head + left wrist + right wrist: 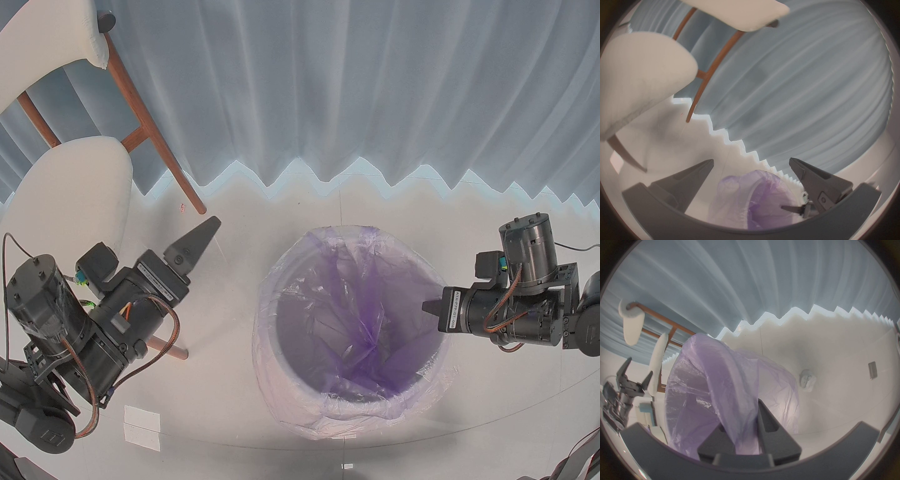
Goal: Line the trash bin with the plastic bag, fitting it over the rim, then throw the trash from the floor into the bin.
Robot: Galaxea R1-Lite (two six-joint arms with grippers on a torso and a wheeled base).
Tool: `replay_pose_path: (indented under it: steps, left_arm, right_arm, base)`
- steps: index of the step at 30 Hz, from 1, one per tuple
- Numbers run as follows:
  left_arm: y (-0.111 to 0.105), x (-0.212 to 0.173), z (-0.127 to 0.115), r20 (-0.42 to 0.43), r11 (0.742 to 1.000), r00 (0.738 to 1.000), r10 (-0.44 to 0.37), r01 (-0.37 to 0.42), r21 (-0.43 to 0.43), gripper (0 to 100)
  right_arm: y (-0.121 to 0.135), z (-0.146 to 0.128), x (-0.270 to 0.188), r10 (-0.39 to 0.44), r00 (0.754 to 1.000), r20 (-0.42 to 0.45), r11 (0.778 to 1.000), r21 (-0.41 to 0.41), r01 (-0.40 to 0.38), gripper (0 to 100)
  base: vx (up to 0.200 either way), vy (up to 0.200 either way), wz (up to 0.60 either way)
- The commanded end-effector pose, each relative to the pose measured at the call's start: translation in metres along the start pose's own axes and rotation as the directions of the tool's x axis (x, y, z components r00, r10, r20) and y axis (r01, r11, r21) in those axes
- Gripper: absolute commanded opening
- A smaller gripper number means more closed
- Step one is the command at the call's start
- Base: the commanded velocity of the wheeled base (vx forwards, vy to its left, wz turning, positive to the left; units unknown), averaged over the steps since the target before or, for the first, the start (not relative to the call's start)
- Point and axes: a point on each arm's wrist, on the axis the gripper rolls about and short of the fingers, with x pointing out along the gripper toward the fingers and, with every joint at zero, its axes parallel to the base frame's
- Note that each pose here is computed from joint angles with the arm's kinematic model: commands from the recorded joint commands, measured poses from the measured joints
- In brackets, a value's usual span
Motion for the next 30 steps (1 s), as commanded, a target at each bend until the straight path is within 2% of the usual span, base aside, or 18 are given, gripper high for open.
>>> replay_pose_path:
  steps: [1, 3, 5, 6, 7, 8, 10, 11, 12, 19, 22, 27, 30]
  left_arm:
    - [0.004, -0.007, 0.007, 0.023, 0.993, 1.000, 0.013, -0.010, -0.121, 100]
    - [0.013, -0.009, 0.007, 0.017, 0.980, 0.999, 0.046, -0.042, -0.193, 100]
    - [0.015, -0.010, 0.006, 0.011, 0.975, 0.999, 0.050, -0.047, -0.215, 100]
    - [0.018, -0.015, 0.003, -0.020, 0.944, 0.999, 0.048, -0.052, -0.325, 100]
    - [0.018, -0.016, 0.002, -0.027, 0.933, 0.999, 0.045, -0.052, -0.355, 100]
    - [0.021, -0.020, 0.001, -0.046, 0.906, 0.998, 0.042, -0.057, -0.419, 100]
    - [0.023, -0.027, 0.001, -0.074, 0.873, 0.997, 0.022, -0.056, -0.485, 100]
    - [0.023, -0.028, 0.001, -0.079, 0.870, 0.997, 0.020, -0.056, -0.489, 100]
    - [0.026, -0.035, -0.001, -0.119, 0.853, 0.993, 0.005, -0.066, -0.517, 100]
    - [0.040, -0.050, -0.014, -0.282, 0.852, 0.958, -0.043, -0.112, -0.511, 100]
    - [0.044, -0.049, -0.021, -0.363, 0.851, 0.929, -0.076, -0.129, -0.508, 100]
    - [0.051, -0.039, -0.031, -0.411, 0.853, 0.910, -0.061, -0.166, -0.495, 100]
    - [0.059, -0.024, -0.042, -0.432, 0.878, 0.901, -0.040, -0.174, -0.445, 100]
  right_arm:
    - [0.000, 0.005, -0.014, 0.075, 0.997, 0.016, 0.995, 0.071, -0.076, 0]
    - [-0.001, 0.003, -0.020, 0.122, 0.992, 0.001, 0.986, 0.110, -0.122, 0]
    - [-0.002, 0.002, -0.021, 0.131, 0.991, -0.003, 0.984, 0.118, -0.129, 0]
    - [-0.005, -0.002, -0.022, 0.136, 0.991, -0.016, 0.982, 0.138, -0.132, 0]
    - [-0.006, -0.002, -0.022, 0.133, 0.991, -0.016, 0.982, 0.141, -0.129, 0]
    - [-0.008, -0.002, -0.022, 0.128, 0.992, -0.017, 0.981, 0.152, -0.124, 0]
    - [-0.010, 0.000, -0.022, 0.124, 0.992, -0.012, 0.979, 0.166, -0.121, 0]
    - [-0.010, 0.000, -0.022, 0.124, 0.992, -0.012, 0.979, 0.167, -0.120, 0]
    - [-0.009, 0.001, -0.022, 0.131, 0.991, -0.008, 0.976, 0.179, -0.128, 0]
    - [-0.009, 0.003, -0.027, 0.146, 0.989, 0.005, 0.966, 0.215, -0.144, 0]
    - [-0.008, 0.004, -0.030, 0.152, 0.988, 0.014, 0.961, 0.232, -0.151, 0]
    - [-0.008, 0.006, -0.033, 0.157, 0.987, 0.025, 0.960, 0.233, -0.159, 0]
    - [-0.007, 0.007, -0.038, 0.167, 0.985, 0.039, 0.958, 0.232, -0.171, 0]
  base:
    - [0.000, 0.000, 0.00]
    - [0.000, 0.000, 0.00]
    - [0.000, 0.000, 0.00]
    - [0.000, 0.000, 0.00]
    - [0.000, 0.000, 0.00]
    - [0.000, 0.000, 0.00]
    - [0.000, 0.000, 0.00]
    - [0.000, 0.000, 0.00]
    - [0.000, 0.000, 0.00]
    - [0.000, 0.000, 0.00]
    - [0.000, 0.000, 0.00]
    - [0.000, 0.000, 0.00]
    - [0.000, 0.000, 0.00]
